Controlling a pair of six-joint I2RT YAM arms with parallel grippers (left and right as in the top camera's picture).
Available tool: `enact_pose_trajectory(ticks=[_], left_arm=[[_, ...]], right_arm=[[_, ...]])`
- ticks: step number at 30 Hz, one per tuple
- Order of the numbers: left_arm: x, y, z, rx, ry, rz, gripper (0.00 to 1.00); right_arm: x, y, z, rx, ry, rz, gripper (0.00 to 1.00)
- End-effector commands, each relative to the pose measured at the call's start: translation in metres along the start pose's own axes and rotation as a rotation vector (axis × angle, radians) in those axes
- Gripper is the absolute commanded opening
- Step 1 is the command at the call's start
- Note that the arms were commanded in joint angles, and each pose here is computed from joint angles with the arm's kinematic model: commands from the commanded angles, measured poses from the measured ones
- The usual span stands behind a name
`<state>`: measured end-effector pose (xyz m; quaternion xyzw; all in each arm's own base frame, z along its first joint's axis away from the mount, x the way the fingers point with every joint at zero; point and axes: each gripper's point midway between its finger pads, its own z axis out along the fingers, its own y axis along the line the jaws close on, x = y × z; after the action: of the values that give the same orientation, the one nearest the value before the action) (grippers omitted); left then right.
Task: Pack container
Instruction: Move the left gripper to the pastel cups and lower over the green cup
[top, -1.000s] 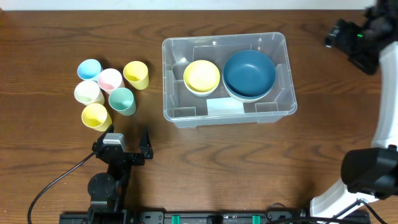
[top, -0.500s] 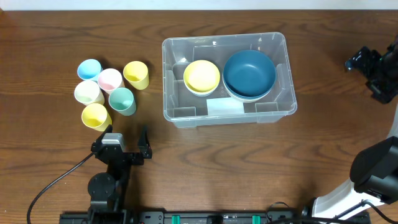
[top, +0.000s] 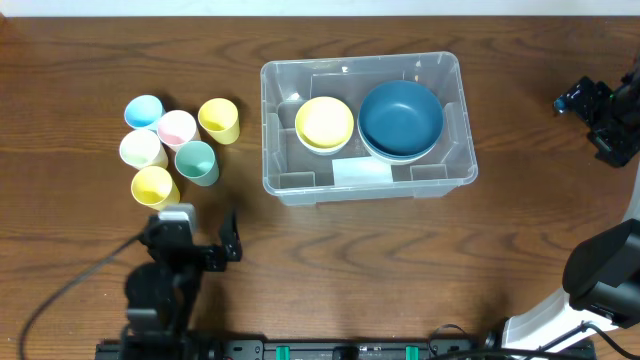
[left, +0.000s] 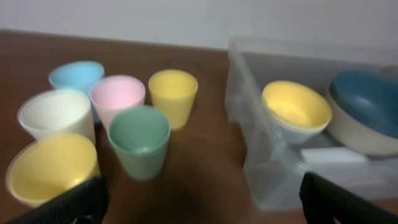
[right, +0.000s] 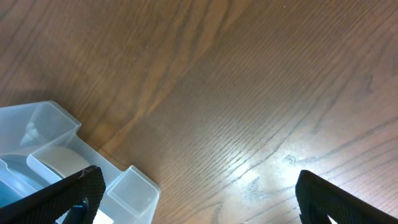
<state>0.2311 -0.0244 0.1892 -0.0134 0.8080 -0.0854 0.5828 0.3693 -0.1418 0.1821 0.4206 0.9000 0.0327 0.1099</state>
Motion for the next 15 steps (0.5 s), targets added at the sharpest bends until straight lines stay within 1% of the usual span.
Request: enact_pose_trajectory(ticks=[1,3,7,11,15], left_arm=[[-0.043,-0.009,-0.008,0.009,0.028,0.013,0.98],[-0.055,-0.01,-0.004,-0.002,0.112,0.006,0.98],[-0.067,-0.011,0.008,-0.022,0.274,0.001,0.98],[-0.066,-0.01,0.021,-0.032,0.46,0.046,0.98],[-0.055,-0.008,0.036,-0.043,0.596,0.035,0.98]], right_arm=[[0.0,-0.001,-0.002,0.0,-0.004,0.013,0.99],[0.0,-0.001,-0.002,0.0,-0.004,0.013,0.99],[0.0,-0.001,-0.002,0.0,-0.004,0.013,0.99],[0.0,-0.001,-0.002,0.0,-0.004,0.013,0.99],[0.0,-0.001,-0.002,0.0,-0.004,0.013,0.99]])
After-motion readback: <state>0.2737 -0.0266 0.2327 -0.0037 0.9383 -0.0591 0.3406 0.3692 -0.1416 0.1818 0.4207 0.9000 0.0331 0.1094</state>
